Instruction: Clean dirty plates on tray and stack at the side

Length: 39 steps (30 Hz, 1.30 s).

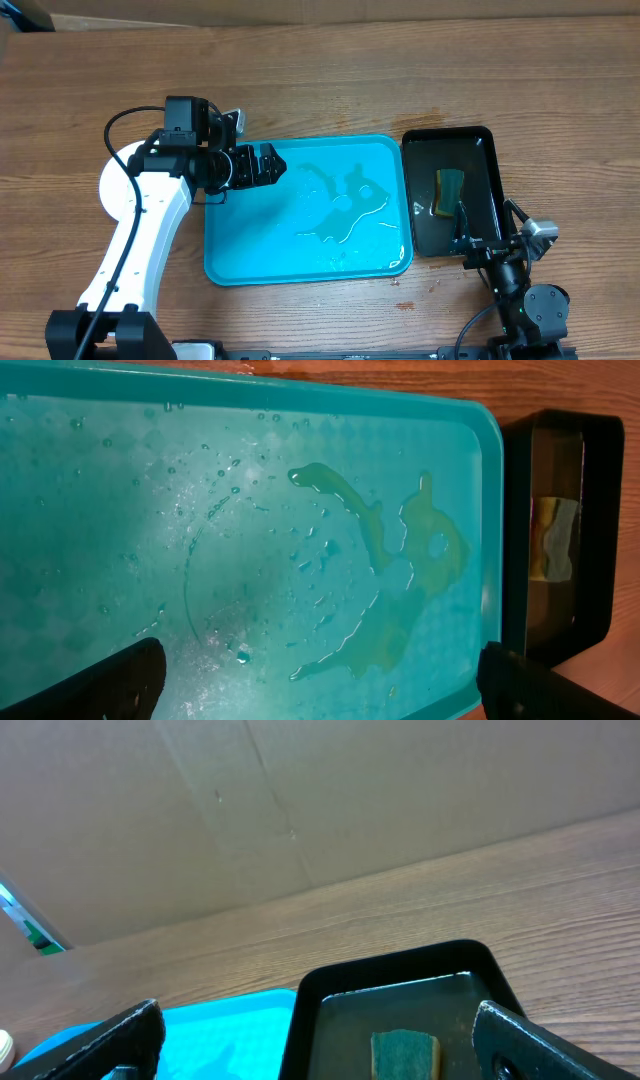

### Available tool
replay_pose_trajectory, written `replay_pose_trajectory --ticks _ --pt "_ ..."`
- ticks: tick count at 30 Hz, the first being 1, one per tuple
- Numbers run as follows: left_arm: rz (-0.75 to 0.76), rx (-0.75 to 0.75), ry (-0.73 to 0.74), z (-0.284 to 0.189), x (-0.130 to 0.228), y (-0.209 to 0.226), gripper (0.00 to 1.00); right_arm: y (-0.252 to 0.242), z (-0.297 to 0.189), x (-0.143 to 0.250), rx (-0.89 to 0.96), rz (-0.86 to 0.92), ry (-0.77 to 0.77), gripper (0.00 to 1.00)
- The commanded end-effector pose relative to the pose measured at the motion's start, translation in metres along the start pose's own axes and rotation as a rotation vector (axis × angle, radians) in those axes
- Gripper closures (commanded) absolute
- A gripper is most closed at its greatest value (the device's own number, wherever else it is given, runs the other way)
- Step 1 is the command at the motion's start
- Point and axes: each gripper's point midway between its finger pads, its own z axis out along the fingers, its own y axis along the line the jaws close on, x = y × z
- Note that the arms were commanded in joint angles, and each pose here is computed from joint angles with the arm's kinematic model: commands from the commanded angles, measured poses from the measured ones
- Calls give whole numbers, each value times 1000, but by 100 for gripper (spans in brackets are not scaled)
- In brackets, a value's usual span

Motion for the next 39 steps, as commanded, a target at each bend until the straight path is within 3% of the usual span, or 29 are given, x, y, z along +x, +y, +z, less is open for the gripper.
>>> replay_pose_trajectory --ticks 1,9,17,27,32,38,39 --pt "72 19 -91 -28 -9 -17 0 0 0 1 -6 3 -4 0" --pt "213 74 -372 -120 -7 -63 0 0 0 1 -6 3 -4 0" --pt "360 131 -666 -214 30 -103 0 0 0 1 -6 3 -4 0" --pt "440 162 -825 -260 65 -119 0 0 0 1 -6 3 -4 0" --pt "356 354 -924 -295 79 -145 0 0 0 2 -6 3 -3 0" --pt "353 353 -929 -295 103 -140 0 0 0 1 -6 3 -4 0" --pt "383 283 -970 -295 101 -131 0 0 0 1 -5 3 -3 0"
